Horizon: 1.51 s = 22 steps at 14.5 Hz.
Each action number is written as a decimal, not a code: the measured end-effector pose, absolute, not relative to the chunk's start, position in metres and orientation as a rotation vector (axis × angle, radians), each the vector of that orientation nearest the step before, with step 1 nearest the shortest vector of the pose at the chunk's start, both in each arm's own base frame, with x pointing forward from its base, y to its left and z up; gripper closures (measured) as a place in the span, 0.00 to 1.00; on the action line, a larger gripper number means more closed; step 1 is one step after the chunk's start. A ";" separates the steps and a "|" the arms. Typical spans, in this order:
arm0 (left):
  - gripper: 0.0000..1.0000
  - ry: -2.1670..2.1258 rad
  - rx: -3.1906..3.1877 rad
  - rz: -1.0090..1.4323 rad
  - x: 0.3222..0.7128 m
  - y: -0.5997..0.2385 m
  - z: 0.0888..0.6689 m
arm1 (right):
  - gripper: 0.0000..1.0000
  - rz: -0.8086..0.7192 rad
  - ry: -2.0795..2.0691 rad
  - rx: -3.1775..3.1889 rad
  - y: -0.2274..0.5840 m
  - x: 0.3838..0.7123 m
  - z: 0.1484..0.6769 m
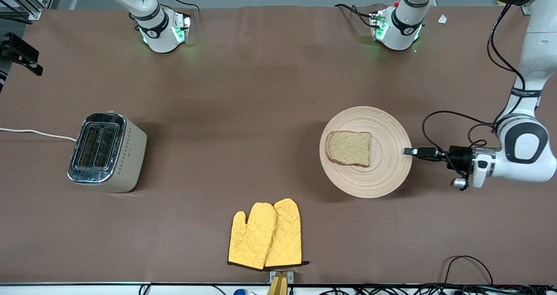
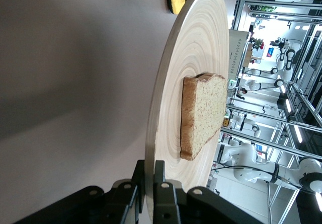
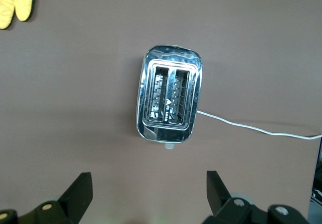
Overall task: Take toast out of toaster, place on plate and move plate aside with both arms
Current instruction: 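Slide the plate with the left gripper away from the toaster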
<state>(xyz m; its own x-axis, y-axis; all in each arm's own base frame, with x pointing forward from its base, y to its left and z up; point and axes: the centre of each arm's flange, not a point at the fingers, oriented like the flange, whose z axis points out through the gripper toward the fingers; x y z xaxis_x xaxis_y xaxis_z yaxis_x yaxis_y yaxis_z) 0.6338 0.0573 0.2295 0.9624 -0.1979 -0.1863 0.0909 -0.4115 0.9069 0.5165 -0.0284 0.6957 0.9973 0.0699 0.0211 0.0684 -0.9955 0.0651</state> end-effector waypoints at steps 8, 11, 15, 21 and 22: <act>0.90 -0.142 1.994 -0.188 0.611 0.171 0.164 | 0.00 0.037 0.064 3.070 -0.042 0.524 0.684; 0.90 -0.129 2.032 -0.111 0.620 0.206 0.150 | 0.00 0.014 0.066 3.071 -0.041 0.523 0.683; 0.90 -0.074 2.113 -0.020 0.631 0.236 0.141 | 0.00 0.011 0.061 3.071 -0.042 0.522 0.682; 0.65 -0.014 2.148 -0.059 0.634 0.239 0.143 | 0.00 -0.003 0.039 3.083 -0.050 0.521 0.681; 0.56 0.004 2.160 -0.073 0.636 0.239 0.147 | 0.00 -0.003 0.040 3.084 -0.049 0.521 0.681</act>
